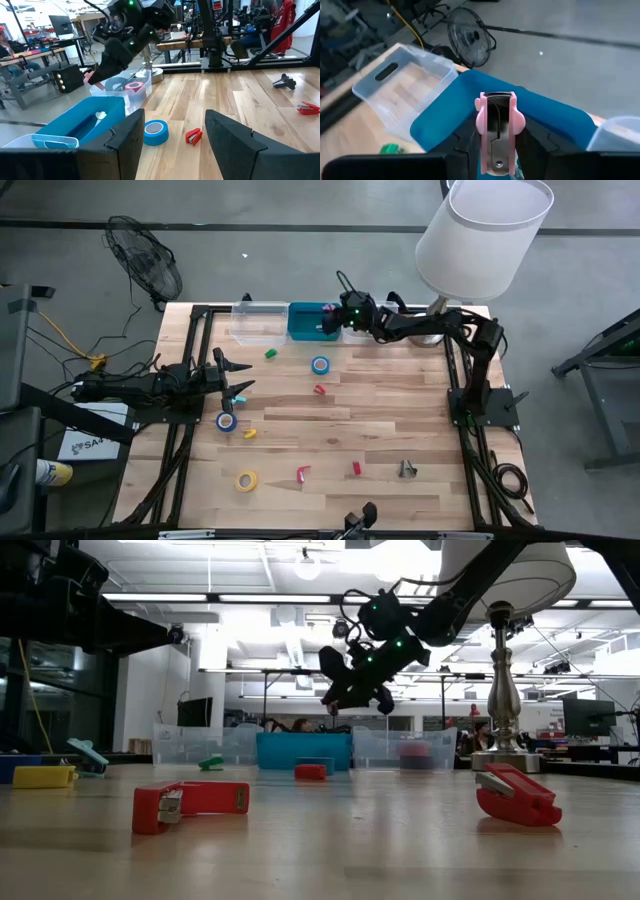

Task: Pick and place Stapler, Stapler remover, tape
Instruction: Put the pink staple remover into the blue bin

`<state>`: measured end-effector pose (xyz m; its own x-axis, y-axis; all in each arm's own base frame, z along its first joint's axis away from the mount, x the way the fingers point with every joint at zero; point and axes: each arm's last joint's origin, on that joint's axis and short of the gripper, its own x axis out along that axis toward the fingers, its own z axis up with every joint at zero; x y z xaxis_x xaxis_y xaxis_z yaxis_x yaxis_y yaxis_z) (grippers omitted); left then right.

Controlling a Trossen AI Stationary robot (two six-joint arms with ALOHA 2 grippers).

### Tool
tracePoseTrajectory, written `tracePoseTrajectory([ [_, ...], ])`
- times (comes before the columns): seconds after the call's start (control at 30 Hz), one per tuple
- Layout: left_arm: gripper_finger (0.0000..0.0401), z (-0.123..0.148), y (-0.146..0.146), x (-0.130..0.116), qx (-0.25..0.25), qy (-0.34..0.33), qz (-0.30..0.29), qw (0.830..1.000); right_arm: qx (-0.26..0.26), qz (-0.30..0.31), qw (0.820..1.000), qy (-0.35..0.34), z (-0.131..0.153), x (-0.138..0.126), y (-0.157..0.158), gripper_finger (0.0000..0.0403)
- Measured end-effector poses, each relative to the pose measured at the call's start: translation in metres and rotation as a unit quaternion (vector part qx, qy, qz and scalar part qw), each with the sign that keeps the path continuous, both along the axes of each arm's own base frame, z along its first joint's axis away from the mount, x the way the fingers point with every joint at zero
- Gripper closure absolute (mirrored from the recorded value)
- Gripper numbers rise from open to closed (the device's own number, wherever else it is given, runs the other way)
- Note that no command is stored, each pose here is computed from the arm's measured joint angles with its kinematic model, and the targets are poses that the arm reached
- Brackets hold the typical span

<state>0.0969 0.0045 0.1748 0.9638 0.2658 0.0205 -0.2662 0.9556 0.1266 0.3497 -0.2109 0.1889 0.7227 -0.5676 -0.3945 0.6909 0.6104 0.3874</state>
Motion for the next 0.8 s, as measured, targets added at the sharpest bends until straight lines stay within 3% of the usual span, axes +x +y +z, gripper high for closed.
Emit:
tracePoseTrajectory([
  [0.3, 0.0196, 0.000, 0.000, 0.000, 0.000, 0.000, 0.000, 1.000, 0.075, 0.025, 0.997, -0.025, 0.009, 0.000, -0.010, 0.0309],
  [0.57, 0.0196, 0.000, 0.000, 0.000, 0.000, -0.001, 0.000, 1.000, 0.106, 0.023, 0.993, 0.041, 0.035, 0.011, -0.019, 0.0309],
  [0.8, 0.0196, 0.000, 0.000, 0.000, 0.000, -0.001, 0.000, 1.000, 0.148, 0.050, 0.978, 0.135, 0.044, 0.030, -0.035, 0.0309],
])
